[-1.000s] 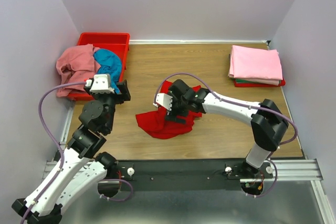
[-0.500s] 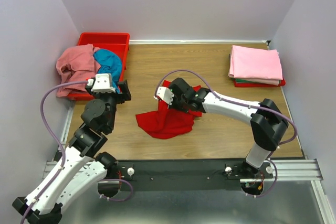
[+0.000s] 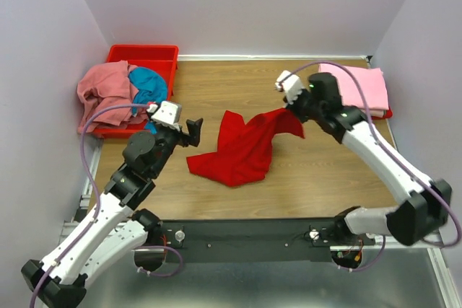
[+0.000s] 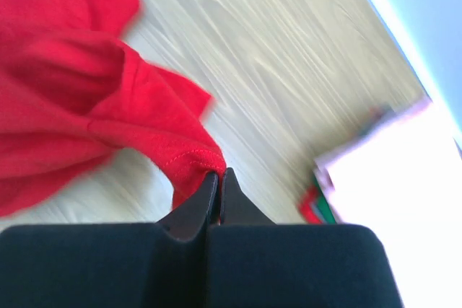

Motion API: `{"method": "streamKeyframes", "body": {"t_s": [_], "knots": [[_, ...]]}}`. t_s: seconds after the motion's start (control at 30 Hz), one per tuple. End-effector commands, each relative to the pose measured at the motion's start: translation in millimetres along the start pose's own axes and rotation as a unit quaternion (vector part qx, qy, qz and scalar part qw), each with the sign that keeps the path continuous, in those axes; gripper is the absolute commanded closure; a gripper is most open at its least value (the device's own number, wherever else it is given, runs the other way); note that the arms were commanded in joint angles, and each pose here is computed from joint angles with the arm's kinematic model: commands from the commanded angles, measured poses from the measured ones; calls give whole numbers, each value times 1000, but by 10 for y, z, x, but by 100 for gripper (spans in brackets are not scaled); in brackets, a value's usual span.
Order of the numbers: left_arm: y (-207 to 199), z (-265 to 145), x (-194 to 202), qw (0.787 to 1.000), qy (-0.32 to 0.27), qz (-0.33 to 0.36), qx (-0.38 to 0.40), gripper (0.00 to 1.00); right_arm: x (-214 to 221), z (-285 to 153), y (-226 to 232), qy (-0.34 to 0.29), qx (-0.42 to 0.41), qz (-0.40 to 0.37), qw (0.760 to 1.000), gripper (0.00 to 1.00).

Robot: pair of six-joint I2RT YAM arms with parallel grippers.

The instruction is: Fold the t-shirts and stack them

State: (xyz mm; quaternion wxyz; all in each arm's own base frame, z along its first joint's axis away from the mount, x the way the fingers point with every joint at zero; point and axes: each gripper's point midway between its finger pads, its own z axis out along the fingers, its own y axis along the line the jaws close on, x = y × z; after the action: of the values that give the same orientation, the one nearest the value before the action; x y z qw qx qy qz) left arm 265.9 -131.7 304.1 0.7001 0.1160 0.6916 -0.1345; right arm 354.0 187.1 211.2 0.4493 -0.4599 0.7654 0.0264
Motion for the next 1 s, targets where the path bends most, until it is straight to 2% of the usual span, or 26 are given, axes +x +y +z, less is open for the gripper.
{"method": "streamKeyframes", "body": {"t_s": [0.0, 0.13, 0.2, 0.33, 0.47, 0.67, 0.9, 0.97], "knots": [[-380, 105, 142, 994, 24, 6, 102, 11, 442, -324, -60, 9, -3, 15, 1000, 99], [-474, 232, 337, 991, 65, 0, 116, 12, 867, -595, -229, 40, 59, 29, 997, 100], [-597, 268, 480, 985, 90, 0, 147, 12, 1111, -684, -209, 60, 77, 36, 995, 100], [-688, 304, 659, 978, 121, -7, 167, 13, 1397, -782, -55, 81, 79, 45, 993, 100], [-772, 370, 938, 969, 171, -17, 179, 14, 1511, -891, 159, 89, 51, 40, 994, 100], [-1072, 315, 1328, 939, 242, -38, 242, 14, 1534, -929, 267, 83, 38, 54, 994, 100], [-1226, 413, 1606, 916, 290, 8, 276, 14, 1441, -919, 259, 69, 29, 63, 995, 99], [-1211, 432, 1811, 905, 327, 19, 272, 14, 1435, -917, 261, 68, 28, 65, 995, 100]]}}
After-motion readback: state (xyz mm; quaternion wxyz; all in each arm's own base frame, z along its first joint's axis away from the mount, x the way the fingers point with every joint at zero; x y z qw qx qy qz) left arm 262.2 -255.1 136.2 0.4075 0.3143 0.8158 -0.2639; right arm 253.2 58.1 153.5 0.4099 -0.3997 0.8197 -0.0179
